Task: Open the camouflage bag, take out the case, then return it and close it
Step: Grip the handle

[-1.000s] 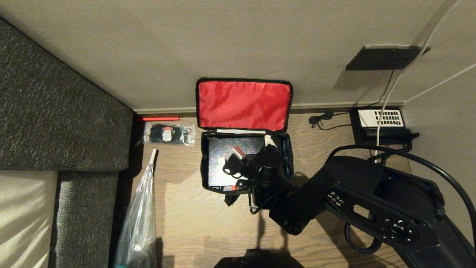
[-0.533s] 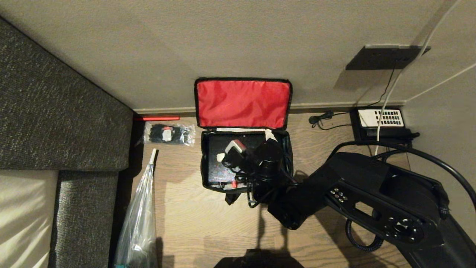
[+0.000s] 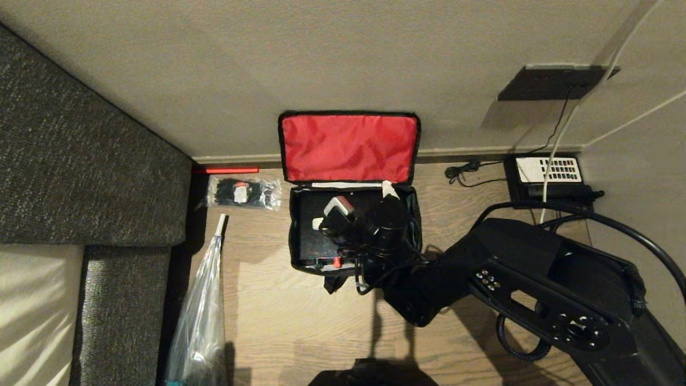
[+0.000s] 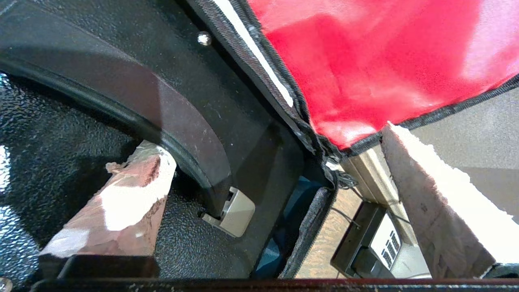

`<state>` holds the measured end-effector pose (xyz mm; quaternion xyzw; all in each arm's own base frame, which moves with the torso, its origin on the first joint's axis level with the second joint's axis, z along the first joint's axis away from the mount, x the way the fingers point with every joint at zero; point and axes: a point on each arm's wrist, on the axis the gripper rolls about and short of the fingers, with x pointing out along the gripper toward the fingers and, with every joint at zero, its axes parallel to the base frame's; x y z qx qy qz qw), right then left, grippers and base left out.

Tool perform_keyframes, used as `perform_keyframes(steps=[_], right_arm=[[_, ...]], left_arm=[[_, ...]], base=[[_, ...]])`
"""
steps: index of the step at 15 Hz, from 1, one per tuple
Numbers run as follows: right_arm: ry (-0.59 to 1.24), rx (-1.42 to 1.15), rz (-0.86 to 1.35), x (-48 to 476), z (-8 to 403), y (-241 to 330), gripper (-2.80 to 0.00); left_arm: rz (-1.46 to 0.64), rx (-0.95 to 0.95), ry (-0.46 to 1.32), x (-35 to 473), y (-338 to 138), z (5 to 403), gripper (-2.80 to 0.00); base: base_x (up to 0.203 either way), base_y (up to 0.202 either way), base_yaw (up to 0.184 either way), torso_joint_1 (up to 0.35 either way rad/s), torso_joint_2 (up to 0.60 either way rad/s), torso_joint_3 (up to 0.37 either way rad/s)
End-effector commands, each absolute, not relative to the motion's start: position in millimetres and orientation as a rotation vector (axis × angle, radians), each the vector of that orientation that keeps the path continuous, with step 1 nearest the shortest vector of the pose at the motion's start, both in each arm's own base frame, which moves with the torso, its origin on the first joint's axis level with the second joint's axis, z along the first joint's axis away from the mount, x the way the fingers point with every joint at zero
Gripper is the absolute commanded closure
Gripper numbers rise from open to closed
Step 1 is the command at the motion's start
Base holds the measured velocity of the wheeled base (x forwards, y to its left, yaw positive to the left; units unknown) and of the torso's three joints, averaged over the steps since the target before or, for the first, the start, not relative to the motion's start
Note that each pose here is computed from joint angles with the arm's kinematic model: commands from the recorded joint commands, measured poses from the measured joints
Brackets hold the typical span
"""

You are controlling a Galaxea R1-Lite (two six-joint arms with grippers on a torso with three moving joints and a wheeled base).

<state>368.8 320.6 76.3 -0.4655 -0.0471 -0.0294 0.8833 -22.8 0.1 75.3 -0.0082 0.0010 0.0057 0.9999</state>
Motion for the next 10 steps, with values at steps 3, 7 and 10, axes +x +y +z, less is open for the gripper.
perform_keyframes(steps=[3,7,10], right_arm=[[-0.101,-0.967,-0.074,373,77,323,-2.8],[-0.108,-0.951,-0.143,385,89,321,-2.8],[-0.099,-0.958,-0.163,395,92,317,-2.8]], left_arm=[[0.012,-0.017,0.003,-23,0,74,0.0],[0.012,-0.017,0.003,-23,0,74,0.0],[0.012,-0.017,0.003,-23,0,74,0.0]], base=[[0.0,0.0,0.0,0.0,0.0,0.0],[0.0,0.0,0.0,0.0,0.0,0.0],[0.0,0.0,0.0,0.0,0.0,0.0]])
